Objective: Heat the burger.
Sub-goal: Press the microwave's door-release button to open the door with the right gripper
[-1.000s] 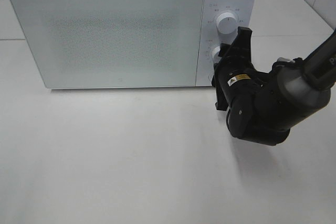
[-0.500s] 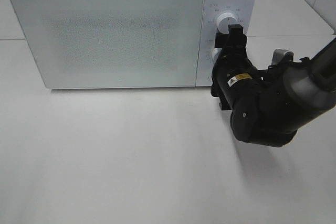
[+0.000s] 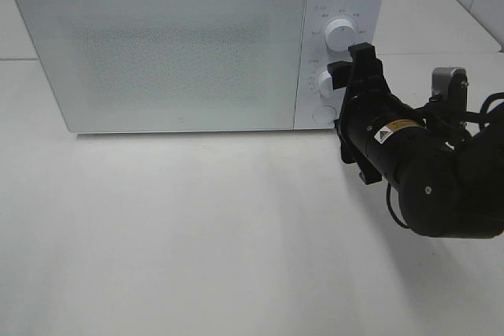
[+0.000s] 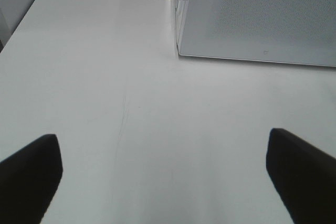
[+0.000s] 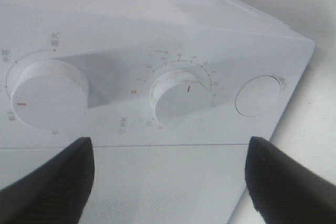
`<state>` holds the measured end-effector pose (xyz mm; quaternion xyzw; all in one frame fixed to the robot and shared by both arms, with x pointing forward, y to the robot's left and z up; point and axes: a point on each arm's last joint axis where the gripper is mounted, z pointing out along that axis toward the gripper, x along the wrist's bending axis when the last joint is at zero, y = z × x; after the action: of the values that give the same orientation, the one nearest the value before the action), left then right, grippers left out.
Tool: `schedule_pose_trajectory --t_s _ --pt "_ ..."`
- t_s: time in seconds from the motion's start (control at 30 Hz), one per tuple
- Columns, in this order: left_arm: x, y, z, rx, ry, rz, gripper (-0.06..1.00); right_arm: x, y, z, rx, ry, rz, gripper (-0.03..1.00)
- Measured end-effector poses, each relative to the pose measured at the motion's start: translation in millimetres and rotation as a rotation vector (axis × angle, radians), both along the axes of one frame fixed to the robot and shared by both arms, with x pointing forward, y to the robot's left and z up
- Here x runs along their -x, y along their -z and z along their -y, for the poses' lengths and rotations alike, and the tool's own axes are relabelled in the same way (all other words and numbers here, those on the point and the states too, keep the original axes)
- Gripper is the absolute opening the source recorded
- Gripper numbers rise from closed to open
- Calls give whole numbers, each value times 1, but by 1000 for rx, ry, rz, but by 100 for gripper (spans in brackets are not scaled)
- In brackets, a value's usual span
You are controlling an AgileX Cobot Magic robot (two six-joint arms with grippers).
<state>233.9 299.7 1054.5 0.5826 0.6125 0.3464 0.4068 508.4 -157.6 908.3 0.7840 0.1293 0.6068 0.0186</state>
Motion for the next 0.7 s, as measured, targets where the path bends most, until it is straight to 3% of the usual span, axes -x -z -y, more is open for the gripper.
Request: schedule_pose_trajectory --t_s 0.2,0.27,0.3,0.37,0.4,0.43,0.5,0.53,0.67,0.7 --pt "0 0 0 0 0 0 98 11 -5 1 112 -93 -59 75" --pt "0 0 0 0 0 0 98 17 -11 0 221 -174 -90 75" --pt "0 0 0 0 0 0 98 17 -11 0 221 -174 -90 75" --pt "0 0 0 0 0 0 98 22 -16 -1 341 -257 -114 75" --pt "0 0 0 0 0 0 98 22 -16 -1 341 -257 -114 75" --pt "0 0 0 0 0 0 98 25 -19 -1 428 -313 -120 75" --pt "0 0 0 0 0 0 98 26 -20 -2 460 -340 -129 75" --pt "0 0 0 0 0 0 98 30 -22 -2 539 -400 -142 75" --pt "0 0 0 0 0 0 98 33 -22 1 633 -470 -167 75" --pt "0 0 0 0 0 0 98 34 -21 4 703 -526 -196 75"
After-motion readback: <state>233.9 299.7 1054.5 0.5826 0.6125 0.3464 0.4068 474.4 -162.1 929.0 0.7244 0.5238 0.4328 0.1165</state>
